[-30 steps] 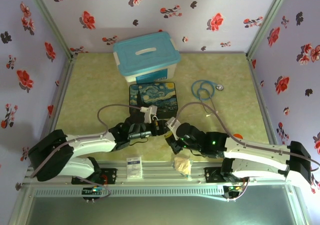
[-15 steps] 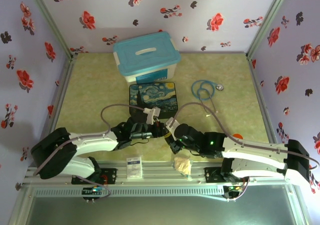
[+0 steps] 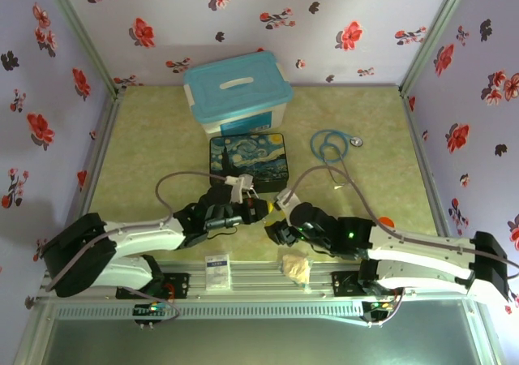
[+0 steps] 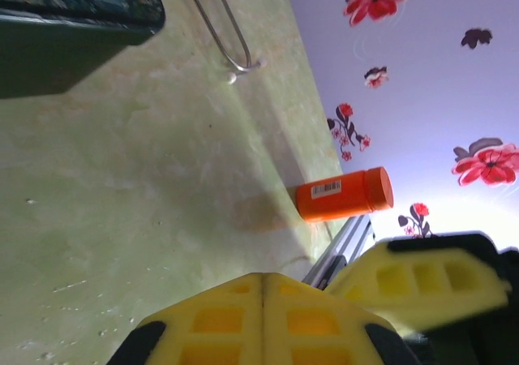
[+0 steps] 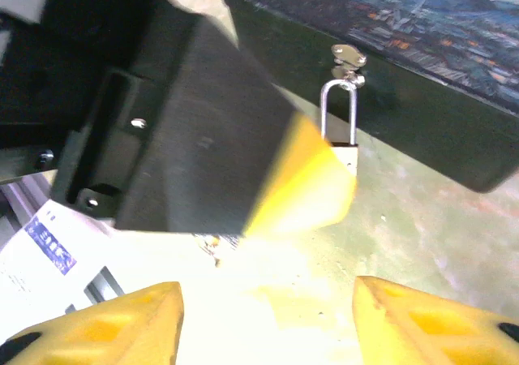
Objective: Unlock the padlock with the key
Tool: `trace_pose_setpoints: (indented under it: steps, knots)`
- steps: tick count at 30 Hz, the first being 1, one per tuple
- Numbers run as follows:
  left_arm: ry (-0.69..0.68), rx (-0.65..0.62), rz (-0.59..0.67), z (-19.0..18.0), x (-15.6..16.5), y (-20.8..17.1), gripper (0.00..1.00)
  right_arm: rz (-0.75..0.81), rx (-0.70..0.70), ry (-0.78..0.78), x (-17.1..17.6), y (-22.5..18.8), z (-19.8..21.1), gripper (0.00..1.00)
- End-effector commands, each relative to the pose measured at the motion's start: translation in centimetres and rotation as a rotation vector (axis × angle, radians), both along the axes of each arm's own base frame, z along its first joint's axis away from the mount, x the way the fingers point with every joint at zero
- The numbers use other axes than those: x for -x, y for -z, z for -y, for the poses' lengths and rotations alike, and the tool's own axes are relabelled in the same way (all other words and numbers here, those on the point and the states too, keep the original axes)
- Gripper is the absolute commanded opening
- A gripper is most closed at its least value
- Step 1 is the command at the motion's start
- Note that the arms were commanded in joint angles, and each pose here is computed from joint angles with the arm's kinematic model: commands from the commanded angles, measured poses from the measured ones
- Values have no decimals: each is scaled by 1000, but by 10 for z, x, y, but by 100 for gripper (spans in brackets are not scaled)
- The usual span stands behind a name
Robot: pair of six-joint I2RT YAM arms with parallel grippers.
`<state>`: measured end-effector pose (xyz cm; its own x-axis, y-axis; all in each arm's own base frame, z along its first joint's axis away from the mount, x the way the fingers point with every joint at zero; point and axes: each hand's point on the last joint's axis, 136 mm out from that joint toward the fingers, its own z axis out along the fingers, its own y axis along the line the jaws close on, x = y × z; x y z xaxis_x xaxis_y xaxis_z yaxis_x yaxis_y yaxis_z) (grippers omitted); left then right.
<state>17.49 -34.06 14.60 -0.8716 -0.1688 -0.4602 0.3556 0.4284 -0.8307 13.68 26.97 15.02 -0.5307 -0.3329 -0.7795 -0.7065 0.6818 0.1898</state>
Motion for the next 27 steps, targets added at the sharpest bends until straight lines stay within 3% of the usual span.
trace_pose_setpoints:
  steps: [1,5,10,18,27]
  knots:
    - [-82,92,152,-10,-15,-36,0,-33,-212,51,-6,-24,-1,68]
    - [-140,176,260,-22,-22,-66,0,-124,-485,16,-12,-56,-6,77]
    - [-206,327,352,-37,-24,-100,0,-180,-751,-117,-11,-100,-18,73]
    - [-217,472,444,-46,-18,-141,0,-226,-850,-267,-3,-123,-41,59]
    - [-232,496,477,-57,-12,-149,0,-225,-921,-314,-6,-134,-54,40]
